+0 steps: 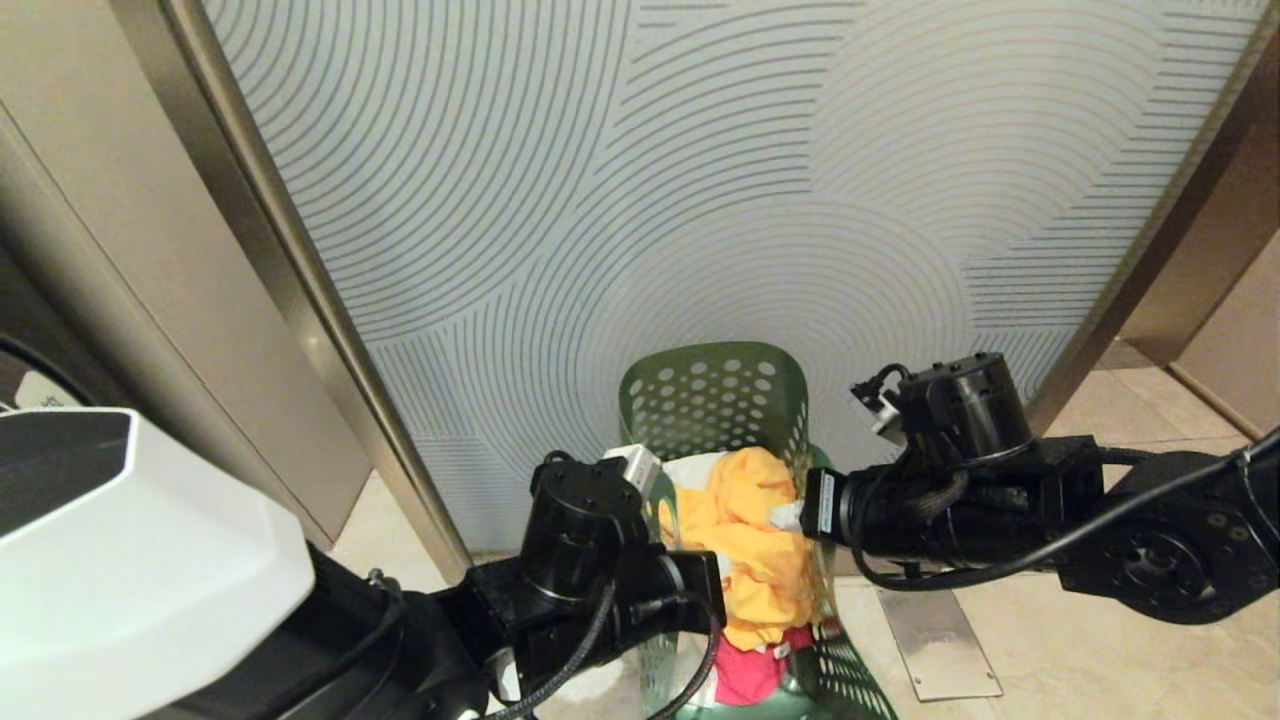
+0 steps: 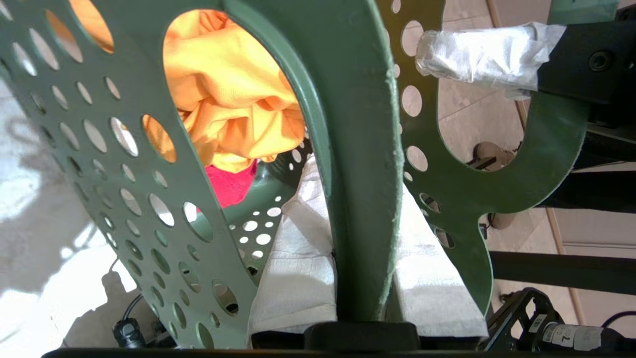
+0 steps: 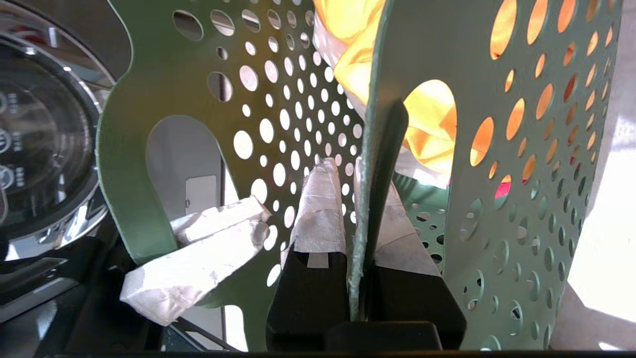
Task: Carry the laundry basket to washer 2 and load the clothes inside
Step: Pick up the clothes basket and put it beside the washing machine
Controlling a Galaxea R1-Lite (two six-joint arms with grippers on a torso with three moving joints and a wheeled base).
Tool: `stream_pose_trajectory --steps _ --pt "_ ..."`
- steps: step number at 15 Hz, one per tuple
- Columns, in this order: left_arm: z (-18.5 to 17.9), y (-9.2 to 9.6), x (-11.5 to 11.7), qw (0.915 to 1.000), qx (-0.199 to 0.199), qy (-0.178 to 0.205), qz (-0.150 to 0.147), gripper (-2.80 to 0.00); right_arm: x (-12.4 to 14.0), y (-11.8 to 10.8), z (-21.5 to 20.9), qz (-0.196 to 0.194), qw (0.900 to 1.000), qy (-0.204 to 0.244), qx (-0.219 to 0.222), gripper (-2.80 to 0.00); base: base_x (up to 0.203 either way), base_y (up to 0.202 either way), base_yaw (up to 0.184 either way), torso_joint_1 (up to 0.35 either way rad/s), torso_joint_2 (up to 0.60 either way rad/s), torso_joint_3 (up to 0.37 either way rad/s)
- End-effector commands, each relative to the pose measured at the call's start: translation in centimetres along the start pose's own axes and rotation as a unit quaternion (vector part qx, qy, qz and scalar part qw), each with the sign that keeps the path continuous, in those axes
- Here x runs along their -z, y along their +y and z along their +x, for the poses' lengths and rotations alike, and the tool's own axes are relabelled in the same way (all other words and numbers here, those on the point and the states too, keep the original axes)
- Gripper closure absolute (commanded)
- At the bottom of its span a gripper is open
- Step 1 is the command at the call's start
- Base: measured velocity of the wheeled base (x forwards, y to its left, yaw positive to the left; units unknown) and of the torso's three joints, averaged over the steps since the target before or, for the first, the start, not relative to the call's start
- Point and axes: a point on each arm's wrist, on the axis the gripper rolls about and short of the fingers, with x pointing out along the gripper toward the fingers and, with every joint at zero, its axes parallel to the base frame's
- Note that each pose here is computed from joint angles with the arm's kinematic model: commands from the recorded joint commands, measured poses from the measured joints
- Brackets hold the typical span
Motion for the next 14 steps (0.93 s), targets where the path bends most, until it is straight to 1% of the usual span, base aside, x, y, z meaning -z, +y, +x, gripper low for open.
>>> stream_pose_trajectory --steps 1,8,11,14 --pt "0.1 0.0 0.0 1.0000 0.000 -0.001 -0.002 0.00 0.0 0.1 -0.2 0.002 1.000 -0.002 -0.003 0.00 0.000 0.000 0.000 -0.002 0.00 0.198" --pt "0.0 -0.2 0.1 1.0000 0.004 0.000 -0.001 0.00 0.0 0.2 -0.3 -0.004 1.000 -0.001 -0.007 0.00 0.000 0.000 0.000 0.002 0.00 0.190" --pt "-0.4 -0.3 0.0 1.0000 0.005 -0.002 0.000 0.00 0.3 0.8 -0.6 -0.011 1.000 0.000 -0.015 0.00 0.000 0.000 0.000 0.001 0.00 0.051" --pt "-1.5 -0.7 -0.5 0.9998 0.013 -0.012 0.000 0.00 0.3 1.0 -1.2 -0.011 1.000 -0.003 -0.019 0.00 0.000 0.000 0.000 0.000 0.00 0.000"
